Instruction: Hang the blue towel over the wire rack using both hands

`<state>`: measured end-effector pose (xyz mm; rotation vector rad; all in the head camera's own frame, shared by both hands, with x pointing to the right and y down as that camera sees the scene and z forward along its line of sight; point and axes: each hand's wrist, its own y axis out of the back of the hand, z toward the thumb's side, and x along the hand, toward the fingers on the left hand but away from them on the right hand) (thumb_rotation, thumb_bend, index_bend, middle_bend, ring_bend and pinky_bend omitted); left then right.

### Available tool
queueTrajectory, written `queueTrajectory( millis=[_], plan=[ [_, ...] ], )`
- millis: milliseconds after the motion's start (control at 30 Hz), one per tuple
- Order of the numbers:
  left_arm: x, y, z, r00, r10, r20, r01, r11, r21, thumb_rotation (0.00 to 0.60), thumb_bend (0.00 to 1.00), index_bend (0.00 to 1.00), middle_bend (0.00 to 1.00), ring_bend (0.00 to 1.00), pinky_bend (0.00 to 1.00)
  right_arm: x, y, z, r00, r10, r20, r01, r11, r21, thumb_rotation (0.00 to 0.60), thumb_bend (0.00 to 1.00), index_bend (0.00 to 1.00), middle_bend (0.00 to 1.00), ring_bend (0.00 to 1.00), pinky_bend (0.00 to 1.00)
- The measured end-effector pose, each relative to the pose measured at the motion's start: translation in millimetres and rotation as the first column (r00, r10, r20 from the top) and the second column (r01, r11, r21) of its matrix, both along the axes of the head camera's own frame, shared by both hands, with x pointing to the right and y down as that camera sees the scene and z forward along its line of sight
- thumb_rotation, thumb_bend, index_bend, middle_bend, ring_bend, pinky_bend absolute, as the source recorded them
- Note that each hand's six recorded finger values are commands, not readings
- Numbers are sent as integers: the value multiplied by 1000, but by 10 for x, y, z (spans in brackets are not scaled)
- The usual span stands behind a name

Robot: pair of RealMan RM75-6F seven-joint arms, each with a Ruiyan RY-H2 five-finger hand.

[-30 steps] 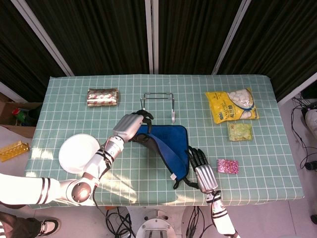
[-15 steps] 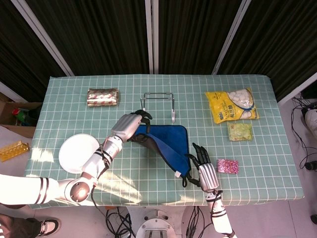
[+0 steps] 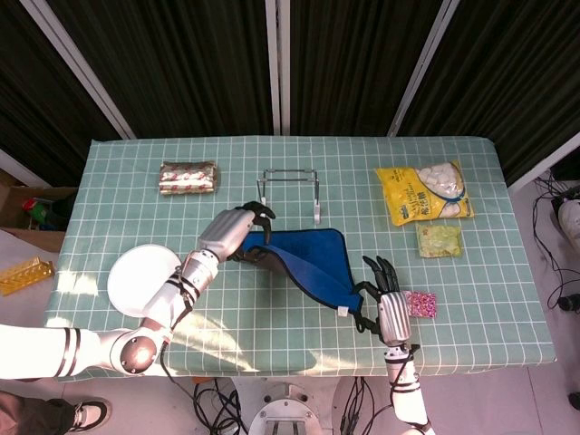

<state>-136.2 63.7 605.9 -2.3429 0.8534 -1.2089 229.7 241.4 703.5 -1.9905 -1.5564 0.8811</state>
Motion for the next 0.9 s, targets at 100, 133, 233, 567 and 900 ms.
queueTrajectory(
  millis=[100,133,233,567,900],
  plan=[
    [-49,-1,-12,1000,-18,-12,18,1000,0,600,434,723,246,132,235,58,-111,-105,1000,22,21,-23,1000,16,600,625,1000,139,0,0],
    [-75,-1,-14,999,-27,-19,27,1000,-1,600,436,723,246,132,235,77,-150,-140,999,28,27,-29,999,19,600,627,1000,139,0,0],
    [-155,3,-9,998,-53,-34,53,999,-8,600,442,725,246,131,235,151,-297,-257,998,43,41,-43,999,22,600,628,1000,139,0,0],
    [-384,32,98,989,-129,-70,124,990,-65,600,457,736,246,132,234,335,-894,-587,996,79,45,-77,996,-46,600,628,1000,139,0,0],
    [-481,-50,159,961,-254,-111,240,963,-123,600,493,755,253,132,211,290,-1597,-799,999,43,-28,-47,984,-172,600,624,1000,104,0,0]
  ],
)
